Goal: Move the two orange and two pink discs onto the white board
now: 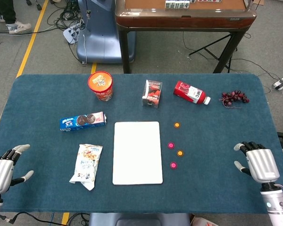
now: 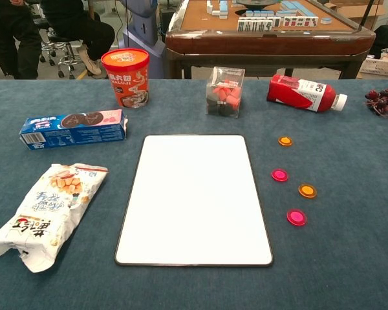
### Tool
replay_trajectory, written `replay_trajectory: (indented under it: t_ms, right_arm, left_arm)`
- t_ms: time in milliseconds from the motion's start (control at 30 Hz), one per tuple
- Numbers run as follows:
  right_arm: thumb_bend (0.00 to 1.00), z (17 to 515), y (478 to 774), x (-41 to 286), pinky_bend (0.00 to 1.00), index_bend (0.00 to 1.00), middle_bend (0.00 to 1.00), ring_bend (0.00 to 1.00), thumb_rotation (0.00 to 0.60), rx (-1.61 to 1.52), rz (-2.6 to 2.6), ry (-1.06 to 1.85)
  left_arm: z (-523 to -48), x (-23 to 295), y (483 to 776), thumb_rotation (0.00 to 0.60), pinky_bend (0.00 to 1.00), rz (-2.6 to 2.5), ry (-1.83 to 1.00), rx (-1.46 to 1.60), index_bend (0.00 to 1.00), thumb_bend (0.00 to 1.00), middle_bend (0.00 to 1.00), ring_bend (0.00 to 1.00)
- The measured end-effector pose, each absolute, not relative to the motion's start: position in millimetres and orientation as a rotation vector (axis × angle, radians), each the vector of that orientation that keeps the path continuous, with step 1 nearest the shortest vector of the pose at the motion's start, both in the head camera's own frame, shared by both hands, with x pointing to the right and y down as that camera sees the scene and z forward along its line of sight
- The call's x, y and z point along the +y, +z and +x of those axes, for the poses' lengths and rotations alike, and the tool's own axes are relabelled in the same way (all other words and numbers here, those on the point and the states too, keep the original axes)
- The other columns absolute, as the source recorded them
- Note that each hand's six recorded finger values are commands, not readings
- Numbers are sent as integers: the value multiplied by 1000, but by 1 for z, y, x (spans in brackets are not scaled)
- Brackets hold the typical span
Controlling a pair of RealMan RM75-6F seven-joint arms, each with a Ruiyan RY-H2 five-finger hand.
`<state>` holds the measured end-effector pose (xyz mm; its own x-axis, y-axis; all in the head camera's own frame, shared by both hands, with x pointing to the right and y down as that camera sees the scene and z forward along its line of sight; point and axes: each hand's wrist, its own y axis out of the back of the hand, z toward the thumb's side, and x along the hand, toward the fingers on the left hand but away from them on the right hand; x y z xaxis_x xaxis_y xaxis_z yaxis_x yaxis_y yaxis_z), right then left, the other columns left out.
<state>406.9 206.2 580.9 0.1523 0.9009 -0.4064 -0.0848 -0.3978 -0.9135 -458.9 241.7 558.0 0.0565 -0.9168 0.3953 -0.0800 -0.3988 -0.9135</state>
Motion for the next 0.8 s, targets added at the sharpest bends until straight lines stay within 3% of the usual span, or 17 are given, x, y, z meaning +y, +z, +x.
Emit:
replay_trajectory:
  t_ms: [167,267,800]
  right_arm:
    - [130,384,589,200,919,428,899,913,600,-677,-1518,1380]
    - [131,367,600,195,998,429,994,998,600,-581,-1517,1375]
    - [150,298,670,191,1000,475,1000,1000,600,-365,-1665,1360]
  left_arm:
    - [-461,242,557,600,534,-1598,-1427,1034,264,67,258,309]
    - [-461,242,556,600,534,-1599,-1432,1036,264,67,258,308]
    - [-463,242,555,600,534,-1608,-1434,1044,264,67,258,308]
